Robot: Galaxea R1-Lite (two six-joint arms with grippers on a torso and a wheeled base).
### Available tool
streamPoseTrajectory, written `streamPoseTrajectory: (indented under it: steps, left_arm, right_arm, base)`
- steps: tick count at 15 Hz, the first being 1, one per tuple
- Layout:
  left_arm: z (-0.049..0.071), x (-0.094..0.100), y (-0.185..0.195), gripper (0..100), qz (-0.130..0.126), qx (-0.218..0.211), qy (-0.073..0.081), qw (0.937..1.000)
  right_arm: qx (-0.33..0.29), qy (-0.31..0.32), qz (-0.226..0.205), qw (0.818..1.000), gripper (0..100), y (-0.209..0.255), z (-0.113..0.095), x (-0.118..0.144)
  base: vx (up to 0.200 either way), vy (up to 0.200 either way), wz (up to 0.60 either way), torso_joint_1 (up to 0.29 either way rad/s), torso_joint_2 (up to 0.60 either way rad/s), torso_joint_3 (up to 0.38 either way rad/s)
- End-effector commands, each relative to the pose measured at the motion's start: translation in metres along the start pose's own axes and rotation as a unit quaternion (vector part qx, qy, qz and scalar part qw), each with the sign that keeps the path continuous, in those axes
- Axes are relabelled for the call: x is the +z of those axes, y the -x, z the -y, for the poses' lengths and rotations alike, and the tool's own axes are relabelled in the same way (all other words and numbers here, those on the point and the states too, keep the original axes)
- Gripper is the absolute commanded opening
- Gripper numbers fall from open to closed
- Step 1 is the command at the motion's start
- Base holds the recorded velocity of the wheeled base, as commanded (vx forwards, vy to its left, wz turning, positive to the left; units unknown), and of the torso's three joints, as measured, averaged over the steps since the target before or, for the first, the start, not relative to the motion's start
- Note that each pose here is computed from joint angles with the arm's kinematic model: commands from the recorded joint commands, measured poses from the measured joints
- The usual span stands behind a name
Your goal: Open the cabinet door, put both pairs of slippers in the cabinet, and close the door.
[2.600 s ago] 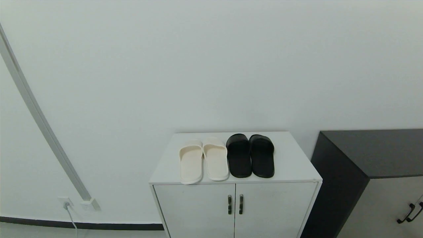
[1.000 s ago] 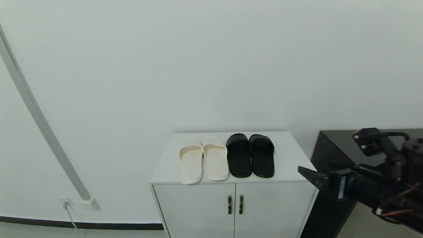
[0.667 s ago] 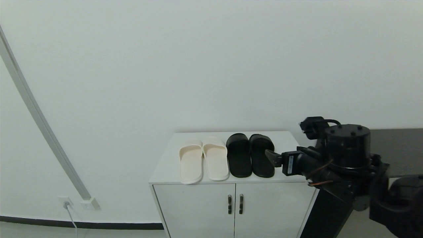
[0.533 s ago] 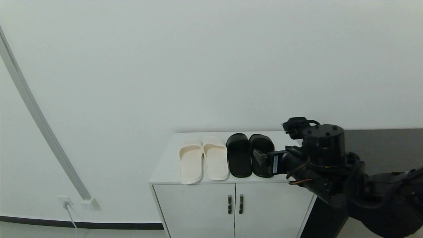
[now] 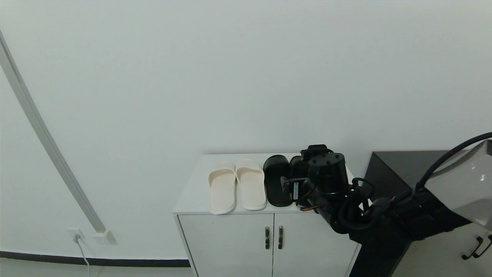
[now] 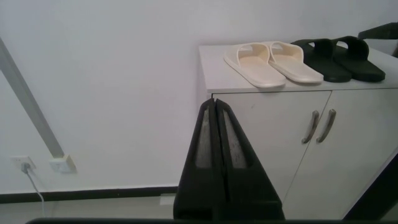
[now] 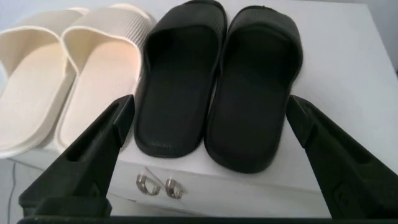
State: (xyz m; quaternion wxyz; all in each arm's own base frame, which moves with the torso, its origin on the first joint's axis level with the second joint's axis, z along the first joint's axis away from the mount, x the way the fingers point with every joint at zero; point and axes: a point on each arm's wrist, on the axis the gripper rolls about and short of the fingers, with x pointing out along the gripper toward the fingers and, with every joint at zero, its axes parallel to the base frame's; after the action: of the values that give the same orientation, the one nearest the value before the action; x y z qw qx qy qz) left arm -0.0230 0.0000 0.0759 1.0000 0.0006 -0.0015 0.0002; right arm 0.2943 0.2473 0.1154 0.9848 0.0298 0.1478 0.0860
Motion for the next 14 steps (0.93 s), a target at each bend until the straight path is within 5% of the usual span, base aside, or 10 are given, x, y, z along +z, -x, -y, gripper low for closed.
streamPoseTrajectory:
  steps: [1,14]
  left_arm:
    - [0.0,0.0,0.0,0,-0.001,0.0,0.0,1.0]
    - [0.0,0.0,0.0,0,-0.001,0.001,0.001,1.0]
  right_arm:
    - [-0.022,0.003,-0.008,1.0,100,-0.027,-0.001,-0.013]
    - [-0.067,-0.005,-0.007,0.998,100,-0.116,-0.006,-0.023]
  base:
    - [0.0,0.0,0.0,0.0,0.0,0.0]
    - [0.0,0.0,0.0,0.0,0.0,0.0]
